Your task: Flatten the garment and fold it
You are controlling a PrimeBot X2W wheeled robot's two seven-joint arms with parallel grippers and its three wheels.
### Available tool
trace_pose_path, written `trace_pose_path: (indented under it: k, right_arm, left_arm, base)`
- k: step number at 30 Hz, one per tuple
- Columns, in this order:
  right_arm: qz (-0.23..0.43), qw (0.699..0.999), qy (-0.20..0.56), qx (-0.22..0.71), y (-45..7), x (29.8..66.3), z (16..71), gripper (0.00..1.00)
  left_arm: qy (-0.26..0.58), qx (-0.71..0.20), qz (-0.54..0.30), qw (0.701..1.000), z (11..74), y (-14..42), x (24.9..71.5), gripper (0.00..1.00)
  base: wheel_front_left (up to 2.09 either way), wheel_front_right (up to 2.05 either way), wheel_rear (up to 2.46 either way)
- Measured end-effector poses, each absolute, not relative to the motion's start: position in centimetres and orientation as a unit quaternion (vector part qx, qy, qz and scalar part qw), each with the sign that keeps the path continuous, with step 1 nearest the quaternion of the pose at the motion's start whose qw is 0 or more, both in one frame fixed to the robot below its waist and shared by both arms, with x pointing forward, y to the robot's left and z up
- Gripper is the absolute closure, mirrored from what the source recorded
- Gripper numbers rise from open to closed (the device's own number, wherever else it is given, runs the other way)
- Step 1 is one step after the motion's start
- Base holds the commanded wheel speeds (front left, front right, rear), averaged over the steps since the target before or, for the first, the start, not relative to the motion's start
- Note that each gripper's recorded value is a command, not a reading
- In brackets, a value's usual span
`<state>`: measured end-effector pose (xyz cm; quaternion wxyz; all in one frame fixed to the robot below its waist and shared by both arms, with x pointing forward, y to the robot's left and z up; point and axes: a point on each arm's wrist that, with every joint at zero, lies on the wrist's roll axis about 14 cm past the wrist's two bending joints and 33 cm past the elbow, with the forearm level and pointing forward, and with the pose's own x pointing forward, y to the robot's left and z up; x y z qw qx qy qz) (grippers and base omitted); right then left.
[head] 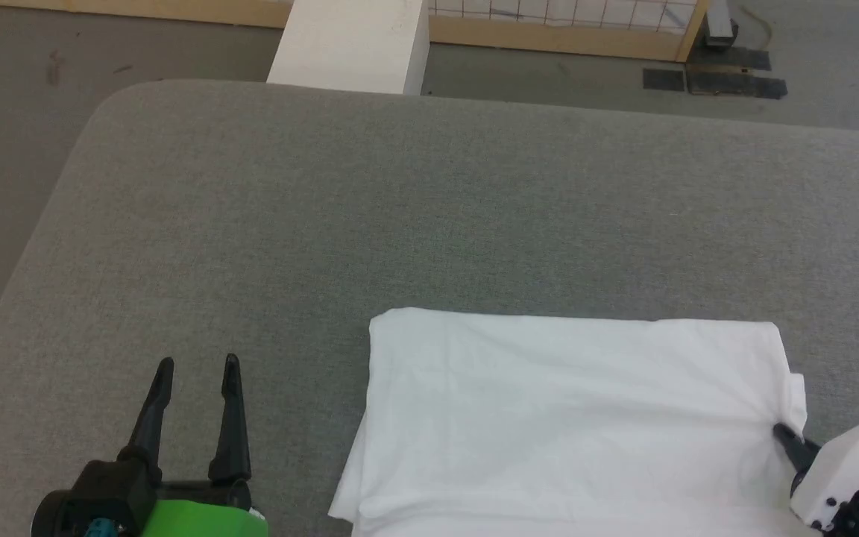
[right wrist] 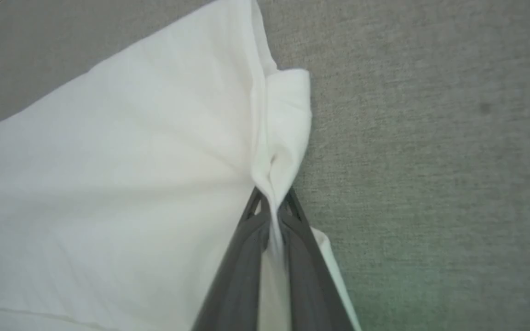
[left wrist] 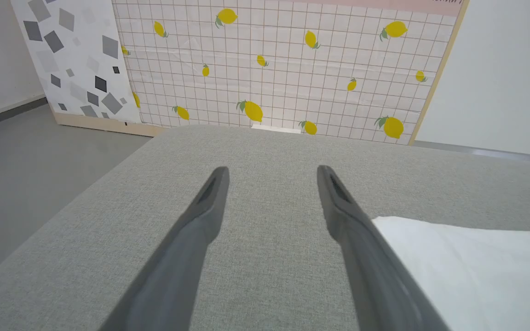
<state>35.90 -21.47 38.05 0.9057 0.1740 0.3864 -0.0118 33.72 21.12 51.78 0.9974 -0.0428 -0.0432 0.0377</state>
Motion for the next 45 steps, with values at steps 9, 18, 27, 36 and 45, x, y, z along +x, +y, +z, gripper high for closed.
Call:
trace_pose_path:
  k: [9,18,27,36,45]
  right_arm:
    - [-0.106,0.934,0.308,0.146,-29.6,37.1,42.6,1.00]
    - [-0.144,0.942,0.278,0.121,-32.8,36.5,45.2,1.00]
    - [0.016,0.953,0.267,0.141,-21.9,38.1,47.9,1.00]
    - [0.150,0.939,0.285,0.118,-13.1,37.5,49.1,1.00]
    - [0.212,0.914,0.336,0.087,-8.4,37.1,46.6,1.00]
  left_arm:
    - [-0.051,-0.059,0.023,0.997,52.2,20.0,33.5,0.00]
    - [-0.061,-0.062,0.018,0.996,52.7,19.7,33.1,0.00]
    - [-0.063,-0.072,0.017,0.995,52.7,19.3,32.5,0.00]
    - [-0.064,-0.077,0.016,0.995,52.8,19.2,32.2,0.00]
    - [-0.052,-0.083,0.027,0.995,52.0,19.6,31.6,0.00]
  base:
    - [0.00,0.00,0.00]
    - [0.00,0.00,0.00]
    - [0.00,0.00,0.00]
    - [0.00,0.00,0.00]
    - [0.00,0.00,0.00]
